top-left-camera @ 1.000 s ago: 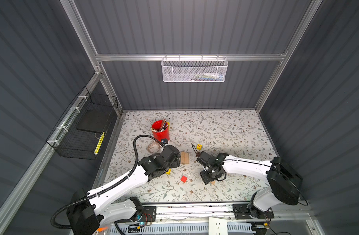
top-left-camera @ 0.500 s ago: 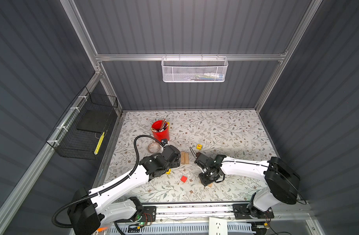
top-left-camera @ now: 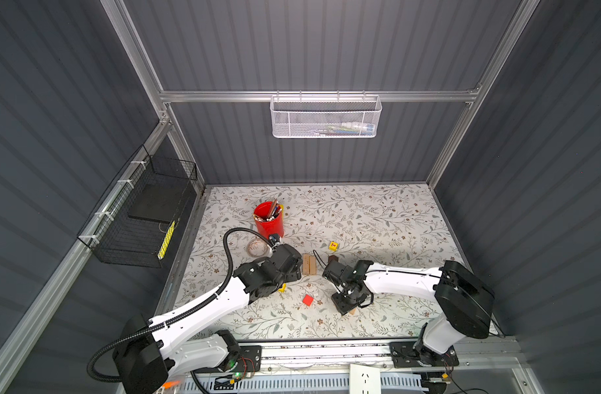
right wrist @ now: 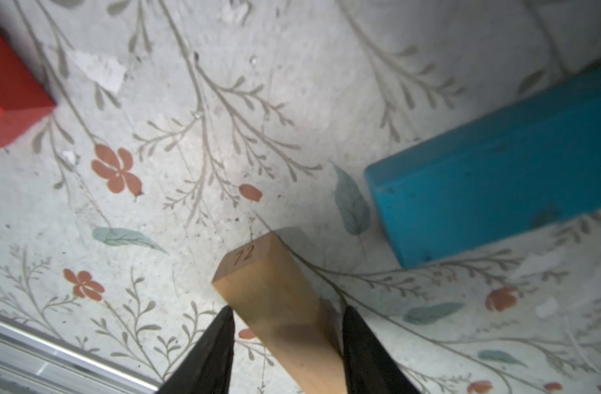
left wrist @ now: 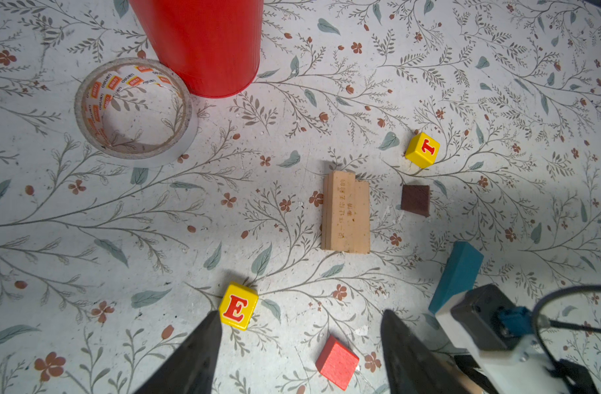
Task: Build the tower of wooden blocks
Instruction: 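Lift the block marked 72 with the right gripper and carry it toward the stack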
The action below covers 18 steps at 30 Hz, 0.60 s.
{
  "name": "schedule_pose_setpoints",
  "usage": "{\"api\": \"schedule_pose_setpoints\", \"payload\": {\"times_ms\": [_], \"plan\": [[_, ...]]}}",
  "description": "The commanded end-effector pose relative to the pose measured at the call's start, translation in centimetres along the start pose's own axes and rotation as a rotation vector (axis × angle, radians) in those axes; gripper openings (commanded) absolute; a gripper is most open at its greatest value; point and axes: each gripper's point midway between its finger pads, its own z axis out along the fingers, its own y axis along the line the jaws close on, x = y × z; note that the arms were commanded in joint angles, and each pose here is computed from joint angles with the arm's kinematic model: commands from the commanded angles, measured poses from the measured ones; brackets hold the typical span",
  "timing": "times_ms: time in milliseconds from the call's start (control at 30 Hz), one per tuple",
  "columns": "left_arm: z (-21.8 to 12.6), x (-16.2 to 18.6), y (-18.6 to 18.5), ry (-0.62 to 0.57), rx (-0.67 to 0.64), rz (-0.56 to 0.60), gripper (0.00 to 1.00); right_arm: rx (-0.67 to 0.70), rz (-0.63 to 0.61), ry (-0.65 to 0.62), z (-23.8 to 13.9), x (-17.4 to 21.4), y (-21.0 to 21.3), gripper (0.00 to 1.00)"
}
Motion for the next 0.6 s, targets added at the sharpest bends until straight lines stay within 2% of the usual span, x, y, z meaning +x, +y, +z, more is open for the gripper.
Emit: {"api": "schedule_pose_setpoints", "payload": {"times_ms": [0,133,567], "plan": [[0.0,0.3,0.8,0.001,-0.017,-0.013,0.74,-0.019,-0.036,-0.006,-0.2,0.1,0.4,0.52],[-0.1,0.3,0.9,0.001,-0.02,-0.018,0.74,0.036,-0.022,0.025,0.3,0.3,-0.4,0.47],[0.1,0.7,1.5,0.001,0.006,-0.077,0.74,-0.027,0.074,-0.034,-0.5,-0.7,0.7,0.24]]}}
